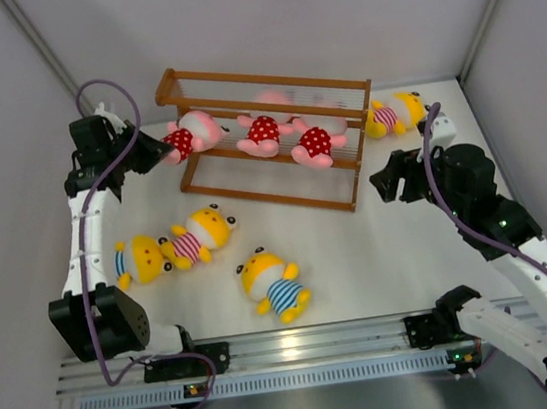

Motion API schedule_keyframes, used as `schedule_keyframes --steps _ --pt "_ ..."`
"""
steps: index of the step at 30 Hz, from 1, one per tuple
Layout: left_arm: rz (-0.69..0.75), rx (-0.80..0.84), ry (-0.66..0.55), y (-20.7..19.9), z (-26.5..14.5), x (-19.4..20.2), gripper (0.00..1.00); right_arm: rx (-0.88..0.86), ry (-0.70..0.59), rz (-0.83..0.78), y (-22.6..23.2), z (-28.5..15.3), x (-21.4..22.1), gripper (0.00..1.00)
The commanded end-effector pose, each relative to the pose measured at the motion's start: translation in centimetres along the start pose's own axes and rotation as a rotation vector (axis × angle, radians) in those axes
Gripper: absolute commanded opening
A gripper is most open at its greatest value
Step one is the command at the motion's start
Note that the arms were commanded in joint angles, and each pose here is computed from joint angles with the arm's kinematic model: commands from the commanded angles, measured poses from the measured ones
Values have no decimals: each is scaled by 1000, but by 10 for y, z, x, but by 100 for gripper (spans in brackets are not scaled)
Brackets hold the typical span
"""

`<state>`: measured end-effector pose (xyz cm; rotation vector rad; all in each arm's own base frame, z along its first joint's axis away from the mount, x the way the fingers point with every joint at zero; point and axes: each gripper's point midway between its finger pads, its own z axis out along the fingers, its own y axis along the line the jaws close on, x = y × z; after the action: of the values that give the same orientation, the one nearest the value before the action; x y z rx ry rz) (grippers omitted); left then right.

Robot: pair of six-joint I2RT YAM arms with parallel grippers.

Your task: Place and organize the stuffed toys onto the shelf

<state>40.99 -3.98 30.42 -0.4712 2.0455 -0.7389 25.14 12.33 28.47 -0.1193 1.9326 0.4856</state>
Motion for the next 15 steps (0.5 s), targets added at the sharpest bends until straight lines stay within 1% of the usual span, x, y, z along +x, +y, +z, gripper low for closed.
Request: schedule_keyframes --steps 1,2,3,4,7,12,15 --pt "29 52 -90 -12 12 -18 0 -25 -90 -9 9 -11 -24 69" --pt "22 25 -89 -4 16 -13 0 -26 -86 -6 9 -11 -22 69" --pt "23 25 -83 -4 19 -8 0 -27 -89 -6 9 -12 -22 69" --pt "28 29 -87 -3 23 -6 0 -24 -89 -4 8 -12 -21 69" --pt "-11 52 -47 2 34 10 0 -24 -85 -4 8 -10 -20 69" --pt "17 100 -20 -13 47 24 0 -27 -89 0 9 -9 -22 69" --pt "17 106 -29 -15 53 23 0 -25 -83 -3 8 -8 -19 69"
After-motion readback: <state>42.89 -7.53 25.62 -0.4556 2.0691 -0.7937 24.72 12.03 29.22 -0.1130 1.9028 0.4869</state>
